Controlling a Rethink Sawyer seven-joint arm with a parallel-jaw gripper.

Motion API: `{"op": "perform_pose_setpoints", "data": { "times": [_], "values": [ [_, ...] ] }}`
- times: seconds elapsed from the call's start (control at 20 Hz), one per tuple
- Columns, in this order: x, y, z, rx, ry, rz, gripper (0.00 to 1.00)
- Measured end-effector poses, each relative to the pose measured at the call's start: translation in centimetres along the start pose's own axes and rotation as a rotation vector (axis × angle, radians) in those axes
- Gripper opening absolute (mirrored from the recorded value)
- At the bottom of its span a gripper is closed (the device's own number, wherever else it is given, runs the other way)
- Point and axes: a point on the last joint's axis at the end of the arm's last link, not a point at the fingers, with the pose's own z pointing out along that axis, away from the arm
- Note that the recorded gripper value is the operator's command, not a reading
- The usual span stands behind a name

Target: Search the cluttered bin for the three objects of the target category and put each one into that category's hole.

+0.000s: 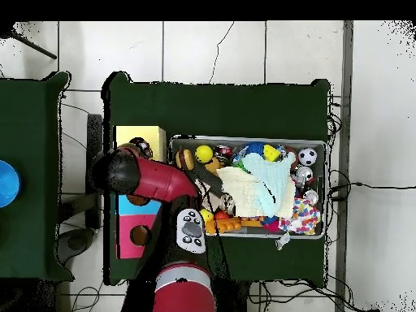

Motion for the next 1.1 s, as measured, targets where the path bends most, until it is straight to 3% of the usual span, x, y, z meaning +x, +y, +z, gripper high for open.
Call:
{"op": "perform_pose_setpoints", "data": {
  "times": [0.55, 0.6, 0.85, 1.1],
  "values": [
    [0.6, -0.3, 0.6, 0.015, 0.007, 0.024, 0.0],
    [0.7, -0.8, 1.1, 0.011, -0.016, 0.047, 1.0],
    [0.6, -2.2, 1.2, 0.028, -0.051, 0.07, 1.0],
    [0.6, -1.8, 1.4, 0.017, -0.059, 0.066, 1.0]
  ]
}}
